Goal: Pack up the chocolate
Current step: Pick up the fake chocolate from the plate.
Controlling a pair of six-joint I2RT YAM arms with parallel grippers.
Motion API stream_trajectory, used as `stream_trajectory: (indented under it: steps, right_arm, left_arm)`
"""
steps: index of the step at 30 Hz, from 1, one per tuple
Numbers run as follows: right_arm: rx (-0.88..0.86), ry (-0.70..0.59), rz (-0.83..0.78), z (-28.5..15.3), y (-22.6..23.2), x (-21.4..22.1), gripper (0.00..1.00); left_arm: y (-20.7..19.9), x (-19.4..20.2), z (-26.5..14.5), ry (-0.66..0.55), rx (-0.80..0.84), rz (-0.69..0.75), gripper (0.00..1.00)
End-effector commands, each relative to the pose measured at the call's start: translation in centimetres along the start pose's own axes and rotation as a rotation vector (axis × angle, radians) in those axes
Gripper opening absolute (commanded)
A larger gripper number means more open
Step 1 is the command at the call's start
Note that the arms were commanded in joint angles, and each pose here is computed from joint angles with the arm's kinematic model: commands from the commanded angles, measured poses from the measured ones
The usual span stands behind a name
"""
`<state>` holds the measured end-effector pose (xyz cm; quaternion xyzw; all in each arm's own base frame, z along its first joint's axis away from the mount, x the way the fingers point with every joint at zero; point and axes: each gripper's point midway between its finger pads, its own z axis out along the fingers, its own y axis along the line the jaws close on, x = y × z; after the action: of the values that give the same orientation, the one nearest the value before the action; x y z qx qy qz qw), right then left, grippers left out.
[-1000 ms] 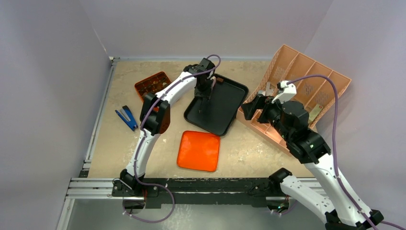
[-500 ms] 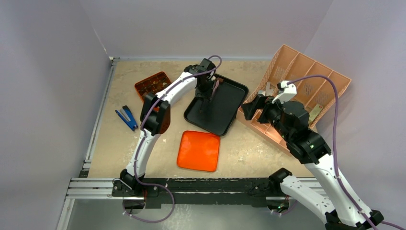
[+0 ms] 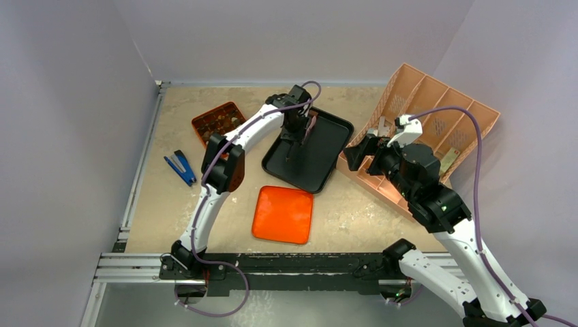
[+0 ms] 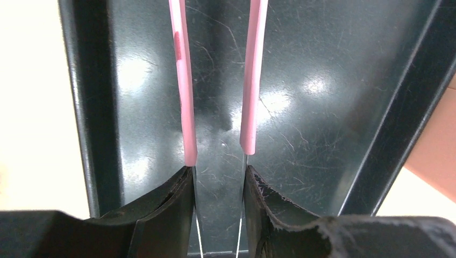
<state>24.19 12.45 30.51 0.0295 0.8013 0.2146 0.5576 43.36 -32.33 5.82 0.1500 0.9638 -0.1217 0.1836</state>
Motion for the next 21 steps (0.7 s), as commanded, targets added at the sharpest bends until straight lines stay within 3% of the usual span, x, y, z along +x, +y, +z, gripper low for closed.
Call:
stream_trajectory:
  steps: [1, 15, 21]
  right_arm:
    - [-0.017, -0.070, -0.001, -0.4, 0.6, -2.1, 0.98]
    - [-0.014, -0.075, 0.000, -0.5, 0.5, -2.1, 0.98]
    - [-0.013, -0.073, -0.001, -0.6, 0.5, -2.1, 0.98]
  left_arm:
    - [0.2, -3.0, -1.0, -0.106, -0.029, 0.012, 0.36]
    - [0.5, -2.4, 0.1, -0.086, -0.060, 0.008, 0.32]
    - [-0.2, -1.9, -1.1, -0.082, -0.057, 0.016, 0.23]
